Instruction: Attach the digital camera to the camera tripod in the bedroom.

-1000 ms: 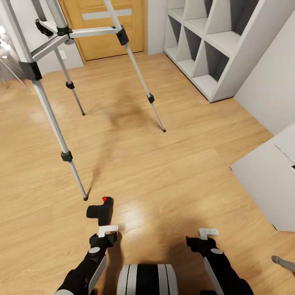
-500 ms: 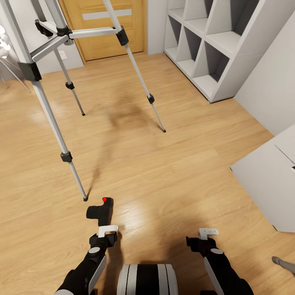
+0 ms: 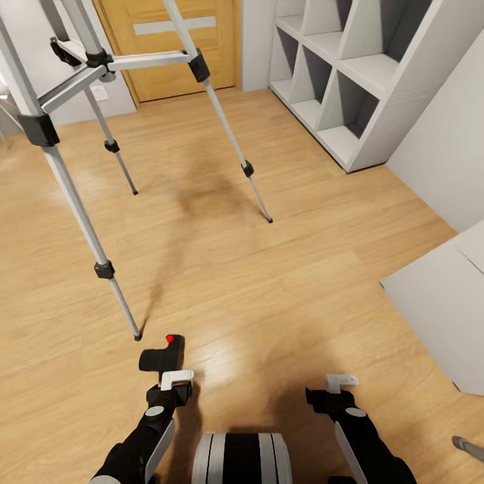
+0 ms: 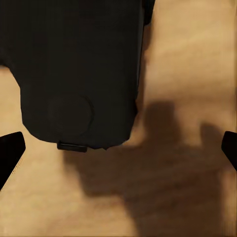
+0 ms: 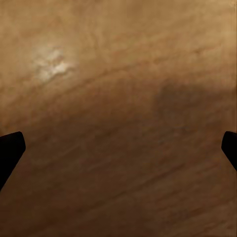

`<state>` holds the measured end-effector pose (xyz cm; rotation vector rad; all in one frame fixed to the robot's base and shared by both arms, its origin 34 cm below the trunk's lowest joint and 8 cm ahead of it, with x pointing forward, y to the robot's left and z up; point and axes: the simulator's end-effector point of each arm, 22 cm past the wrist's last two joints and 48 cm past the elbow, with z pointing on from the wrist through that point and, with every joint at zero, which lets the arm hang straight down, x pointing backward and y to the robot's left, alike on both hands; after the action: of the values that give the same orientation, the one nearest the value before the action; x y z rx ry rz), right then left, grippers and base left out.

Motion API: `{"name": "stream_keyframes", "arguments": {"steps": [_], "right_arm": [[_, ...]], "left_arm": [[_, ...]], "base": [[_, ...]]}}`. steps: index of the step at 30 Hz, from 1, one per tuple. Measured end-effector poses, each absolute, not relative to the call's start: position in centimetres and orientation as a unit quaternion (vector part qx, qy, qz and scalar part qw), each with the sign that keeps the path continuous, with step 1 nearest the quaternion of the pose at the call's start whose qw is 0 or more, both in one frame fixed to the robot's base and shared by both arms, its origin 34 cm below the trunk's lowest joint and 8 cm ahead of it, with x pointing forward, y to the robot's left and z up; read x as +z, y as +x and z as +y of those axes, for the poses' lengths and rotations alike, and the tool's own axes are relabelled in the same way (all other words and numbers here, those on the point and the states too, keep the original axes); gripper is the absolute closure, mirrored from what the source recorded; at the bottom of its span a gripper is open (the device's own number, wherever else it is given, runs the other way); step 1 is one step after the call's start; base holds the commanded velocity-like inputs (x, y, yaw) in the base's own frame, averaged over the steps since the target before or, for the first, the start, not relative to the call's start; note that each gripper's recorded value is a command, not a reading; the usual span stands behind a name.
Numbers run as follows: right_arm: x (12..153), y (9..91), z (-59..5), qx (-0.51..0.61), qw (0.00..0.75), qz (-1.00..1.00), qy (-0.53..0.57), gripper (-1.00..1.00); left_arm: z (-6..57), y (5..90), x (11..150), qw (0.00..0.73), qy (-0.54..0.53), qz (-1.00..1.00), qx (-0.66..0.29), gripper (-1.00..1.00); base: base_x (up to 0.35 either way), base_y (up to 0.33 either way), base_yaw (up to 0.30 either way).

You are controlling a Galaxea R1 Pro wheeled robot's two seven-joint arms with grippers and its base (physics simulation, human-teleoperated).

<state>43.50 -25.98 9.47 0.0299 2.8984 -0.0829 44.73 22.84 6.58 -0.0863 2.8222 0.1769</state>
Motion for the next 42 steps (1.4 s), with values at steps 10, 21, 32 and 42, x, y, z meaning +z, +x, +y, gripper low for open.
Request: {"name": "stream_keyframes", "arguments": {"steps": [10, 21, 32, 42], "right_arm": [[9.5, 43.5, -26.0, -0.028, 0.120, 0.992, 0.010, -1.00], [9.4, 43.3, -26.0, -0.028, 0.119, 0.992, 0.010, -1.00], [9.1, 42.6, -26.1, -0.031, 0.111, 0.993, 0.006, -1.00], [9.0, 42.6, -26.1, -0.032, 0.111, 0.993, 0.006, -1.00]], "left_arm": [[22.8, 44.7, 6.6, 0.156, -0.029, 0.985, 0.062, -1.00], [23.3, 43.9, 6.3, 0.146, -0.032, 0.987, 0.066, -1.00], [23.5, 44.3, 6.4, 0.150, -0.033, 0.986, 0.067, -1.00], [23.4, 44.4, 6.4, 0.151, -0.033, 0.986, 0.067, -1.00]], "base": [[0.023, 0.000, 0.000], [0.000, 0.000, 0.000], [0.000, 0.000, 0.000], [0.000, 0.000, 0.000]]}}
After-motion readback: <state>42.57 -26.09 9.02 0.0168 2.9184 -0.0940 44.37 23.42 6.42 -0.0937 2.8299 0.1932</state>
